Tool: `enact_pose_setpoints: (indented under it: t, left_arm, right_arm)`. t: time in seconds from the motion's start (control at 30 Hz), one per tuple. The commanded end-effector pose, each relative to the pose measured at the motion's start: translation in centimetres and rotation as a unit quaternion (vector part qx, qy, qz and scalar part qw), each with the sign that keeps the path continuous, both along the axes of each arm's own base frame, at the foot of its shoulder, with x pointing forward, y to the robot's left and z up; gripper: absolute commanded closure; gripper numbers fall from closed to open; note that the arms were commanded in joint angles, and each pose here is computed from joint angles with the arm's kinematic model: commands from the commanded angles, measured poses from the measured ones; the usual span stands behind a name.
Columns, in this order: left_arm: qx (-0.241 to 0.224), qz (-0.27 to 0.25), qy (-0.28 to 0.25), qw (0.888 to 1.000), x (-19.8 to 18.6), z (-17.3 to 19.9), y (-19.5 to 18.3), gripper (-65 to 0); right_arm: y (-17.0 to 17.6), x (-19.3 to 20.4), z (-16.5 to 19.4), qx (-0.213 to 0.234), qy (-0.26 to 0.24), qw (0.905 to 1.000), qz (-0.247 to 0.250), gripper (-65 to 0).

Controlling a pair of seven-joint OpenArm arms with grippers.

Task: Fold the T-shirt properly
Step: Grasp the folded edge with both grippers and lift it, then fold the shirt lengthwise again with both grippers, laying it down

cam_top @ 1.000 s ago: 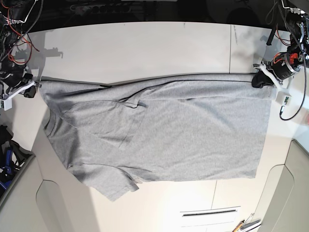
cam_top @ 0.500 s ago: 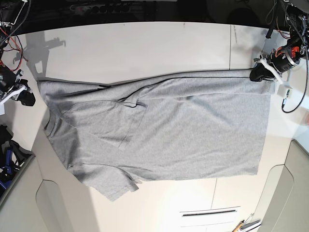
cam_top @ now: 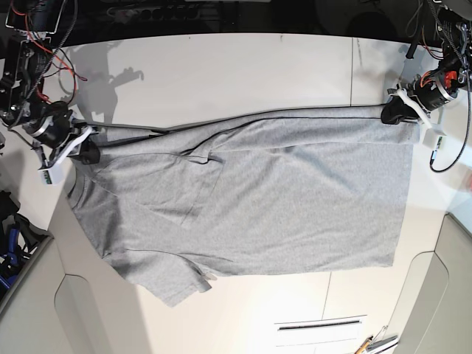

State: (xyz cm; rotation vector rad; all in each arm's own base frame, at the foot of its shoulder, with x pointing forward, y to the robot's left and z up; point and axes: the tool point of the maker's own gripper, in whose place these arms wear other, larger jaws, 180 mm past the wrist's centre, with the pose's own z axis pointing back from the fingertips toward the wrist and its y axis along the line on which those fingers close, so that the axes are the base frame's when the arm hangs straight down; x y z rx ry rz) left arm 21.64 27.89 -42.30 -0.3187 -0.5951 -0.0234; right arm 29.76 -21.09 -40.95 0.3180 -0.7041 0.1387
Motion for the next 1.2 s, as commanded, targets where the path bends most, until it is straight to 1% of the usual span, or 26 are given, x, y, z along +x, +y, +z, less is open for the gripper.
enact_pose_setpoints:
  t: [0.0, 0.07, 0.13, 0.3, 0.43, 0.5, 0.63, 0.7, 0.83, 0.93, 1.07, 1.17]
  left_arm:
    - [0.025, -0.013, 0.035, 0.999, -1.1, -0.6, 0.7, 0.0]
    - [0.03, -0.02, 0.06, 0.998, -2.0, -1.1, 0.8, 0.0]
    - [0.032, -0.024, 0.081, 0.996, -3.1, -1.6, 0.8, 0.0]
    - [0.025, -0.014, 0.102, 0.994, -5.5, -2.2, 1.2, 0.0]
    - [0.012, 0.006, 0.114, 0.993, -7.4, -2.3, 1.8, 0.0]
    - [0.006, 0.004, 0.116, 0.993, -8.4, -2.2, 1.9, 0.0]
    - [-0.012, 0.034, 0.115, 0.993, -9.8, -1.5, 3.0, 0.0]
    - [-0.028, 0.042, 0.112, 0.992, -10.3, -1.0, 3.1, 0.0]
    - [-0.068, 0.065, 0.109, 0.99, -10.7, 0.0, 3.1, 0.0]
    - [-0.083, 0.074, 0.107, 0.988, -10.9, 0.5, 3.2, 0.0]
    - [-0.09, 0.077, 0.116, 0.986, -11.7, 0.5, 3.1, 0.0]
    - [-0.11, 0.079, 0.116, 0.984, -12.0, 0.8, 2.6, 0.0]
  right_arm:
    - [-0.5, 0.8, 0.6, -0.014, -0.012, 0.9998, 0.0, 0.0]
    - [-0.6, 0.3, -0.5, -0.029, 0.008, 0.9995, -0.003, 0.0]
    - [-0.8, -0.1, -0.8, -0.033, 0.022, 0.9992, -0.008, 0.0]
    - [-1.5, -1.8, -1.8, -0.044, 0.07, 0.9966, -0.004, 0.0]
    - [-2.1, -3.7, -2.3, -0.044, 0.088, 0.9951, -0.001, 0.0]
    - [-2.4, -4.9, -2.5, -0.045, 0.098, 0.9941, 0.001, 0.0]
    - [-2.6, -7.1, -2.5, -0.047, 0.11, 0.9928, 0.003, 0.0]
    - [-2.7, -8.3, -2.4, -0.048, 0.117, 0.9919, 0.004, 0.0]
    - [-2.6, -10.6, -1.7, -0.036, 0.128, 0.9911, 0.001, 0.0]
    - [-3.3, -12.1, -1.3, -0.042, 0.135, 0.9899, -0.005, 0.0]
    - [-4.5, -13.2, -0.9, -0.05, 0.136, 0.9891, -0.022, 0.0]
    - [-5.1, -12.8, -0.3, -0.04, 0.126, 0.9906, -0.037, 0.0]
